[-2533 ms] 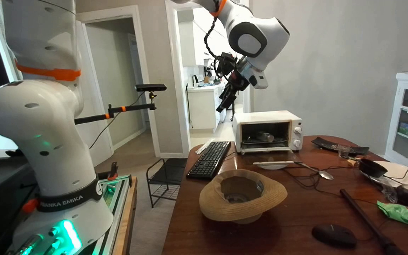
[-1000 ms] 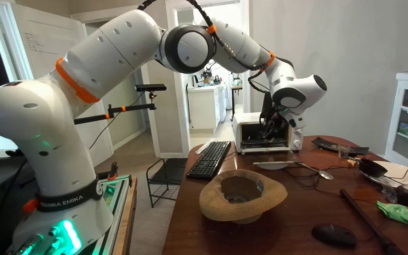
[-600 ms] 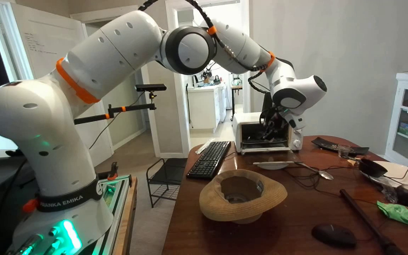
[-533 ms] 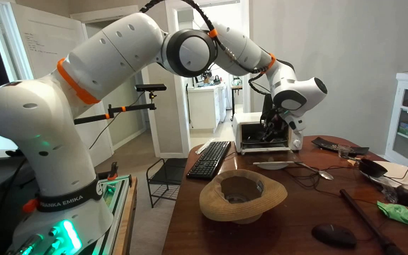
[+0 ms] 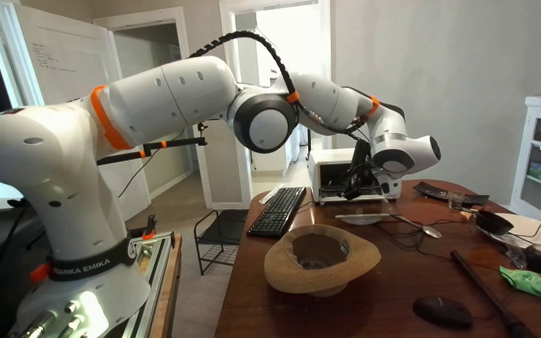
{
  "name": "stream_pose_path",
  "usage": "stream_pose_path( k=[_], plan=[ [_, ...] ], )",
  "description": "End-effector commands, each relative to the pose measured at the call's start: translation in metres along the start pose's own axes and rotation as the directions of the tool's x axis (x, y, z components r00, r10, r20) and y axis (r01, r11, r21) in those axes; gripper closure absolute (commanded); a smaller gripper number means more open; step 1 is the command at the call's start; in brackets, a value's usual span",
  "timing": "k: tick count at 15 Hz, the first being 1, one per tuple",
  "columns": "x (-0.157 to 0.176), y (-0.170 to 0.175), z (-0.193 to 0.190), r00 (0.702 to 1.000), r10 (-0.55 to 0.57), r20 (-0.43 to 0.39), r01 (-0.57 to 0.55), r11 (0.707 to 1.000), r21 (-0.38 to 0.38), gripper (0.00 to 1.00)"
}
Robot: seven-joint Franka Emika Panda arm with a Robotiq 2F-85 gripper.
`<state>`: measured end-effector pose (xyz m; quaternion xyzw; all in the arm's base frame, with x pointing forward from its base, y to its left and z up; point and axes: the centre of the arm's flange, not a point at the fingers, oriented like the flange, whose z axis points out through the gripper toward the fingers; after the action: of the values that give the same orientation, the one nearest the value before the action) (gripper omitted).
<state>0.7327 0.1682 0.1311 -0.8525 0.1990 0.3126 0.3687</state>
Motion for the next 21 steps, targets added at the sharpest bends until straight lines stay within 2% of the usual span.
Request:
stream_pose_path(
  k=[1,7,8,12,14,17,21],
  plan=[
    [0.061,-0.046,0.005,0.997,0.071,0.024,-0.073,0.993,0.093,0.00],
    [0.078,-0.065,0.018,0.982,0.187,0.001,-0.183,0.960,0.210,0.00],
    [0.016,-0.028,0.023,0.988,0.151,0.001,-0.150,0.975,0.167,0.00],
    [0.017,-0.028,0.024,0.988,0.155,-0.001,-0.152,0.974,0.170,0.00],
    [0.038,-0.029,0.029,0.978,0.207,-0.004,-0.202,0.962,0.182,0.00],
    [0.070,-0.033,0.039,0.961,0.275,0.039,-0.277,0.943,0.186,0.00],
    [0.090,-0.037,0.053,0.942,0.330,0.062,-0.335,0.921,0.199,0.00]
  ],
)
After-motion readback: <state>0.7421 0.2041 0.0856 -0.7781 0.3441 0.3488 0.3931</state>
